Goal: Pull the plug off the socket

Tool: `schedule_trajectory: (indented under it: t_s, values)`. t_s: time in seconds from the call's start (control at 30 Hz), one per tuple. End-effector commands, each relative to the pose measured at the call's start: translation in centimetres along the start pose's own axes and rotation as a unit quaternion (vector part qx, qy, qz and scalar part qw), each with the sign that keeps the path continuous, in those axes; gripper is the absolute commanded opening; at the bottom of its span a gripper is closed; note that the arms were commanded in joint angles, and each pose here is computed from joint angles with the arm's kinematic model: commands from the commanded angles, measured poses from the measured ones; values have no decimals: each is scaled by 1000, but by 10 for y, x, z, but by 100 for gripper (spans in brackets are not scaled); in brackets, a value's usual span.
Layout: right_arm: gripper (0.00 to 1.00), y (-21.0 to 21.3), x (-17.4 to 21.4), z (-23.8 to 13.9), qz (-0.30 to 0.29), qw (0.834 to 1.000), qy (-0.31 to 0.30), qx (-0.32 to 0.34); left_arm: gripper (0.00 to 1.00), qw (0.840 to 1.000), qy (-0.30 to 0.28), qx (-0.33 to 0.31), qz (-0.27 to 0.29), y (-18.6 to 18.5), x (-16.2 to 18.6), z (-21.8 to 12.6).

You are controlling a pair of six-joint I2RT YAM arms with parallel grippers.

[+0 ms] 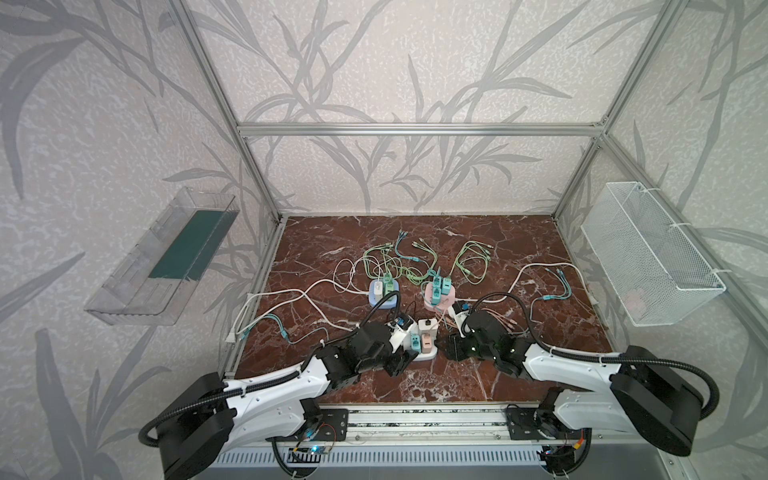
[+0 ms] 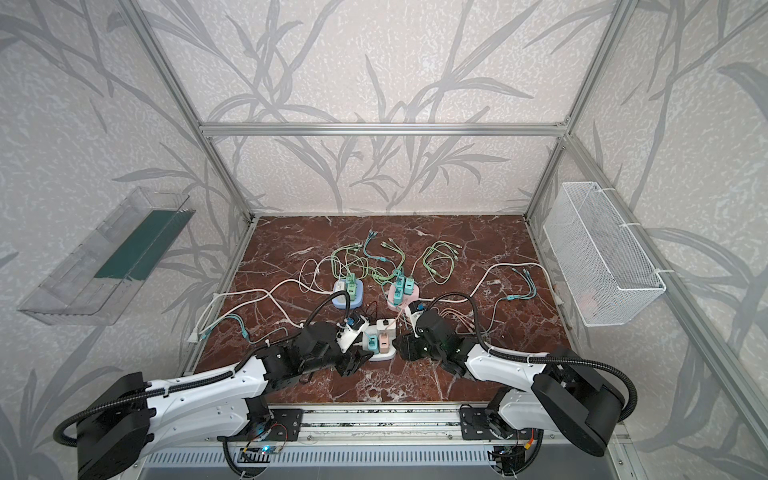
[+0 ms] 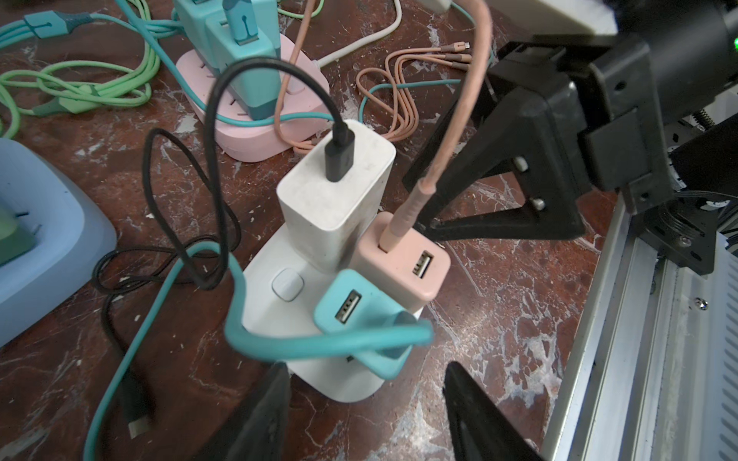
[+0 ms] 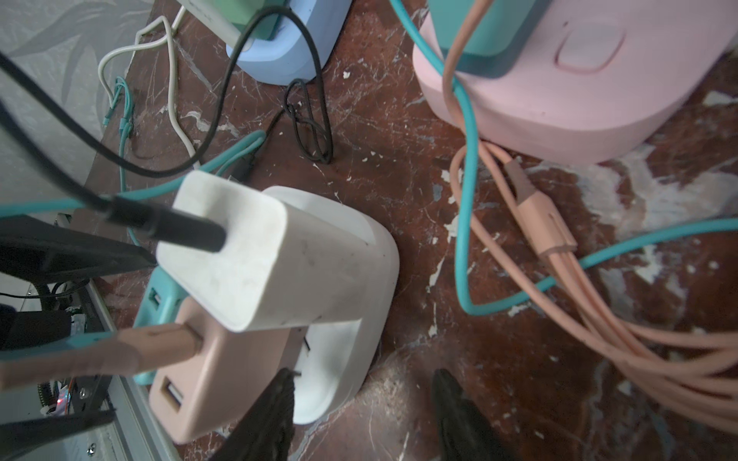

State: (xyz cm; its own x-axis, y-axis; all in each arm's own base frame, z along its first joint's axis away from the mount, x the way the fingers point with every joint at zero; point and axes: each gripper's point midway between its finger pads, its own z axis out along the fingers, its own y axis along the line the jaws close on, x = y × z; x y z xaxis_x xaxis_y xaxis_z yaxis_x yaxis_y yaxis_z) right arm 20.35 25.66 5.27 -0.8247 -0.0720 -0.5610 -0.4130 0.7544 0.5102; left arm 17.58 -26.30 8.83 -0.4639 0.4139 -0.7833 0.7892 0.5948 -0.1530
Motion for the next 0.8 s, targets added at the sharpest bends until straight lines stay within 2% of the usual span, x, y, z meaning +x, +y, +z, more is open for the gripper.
schedule_trajectory:
  t_s: [0.0,0.33,0.5,0.77]
  values:
    - [55,5,-6,2,-8,1000,-2,-5,64,999,-37,12,37,-7,-27,2]
    - [54,0,-5,8,5,1000,14,-20,64,997,-16,18,80,-9,-27,18]
    - [53,-7,-8,8,18,1000,15,-21,64,996,-14,28,84,-12,-29,24]
    - [53,-7,-7,10,20,999,22,-37,53,997,-12,40,72,-15,-28,32]
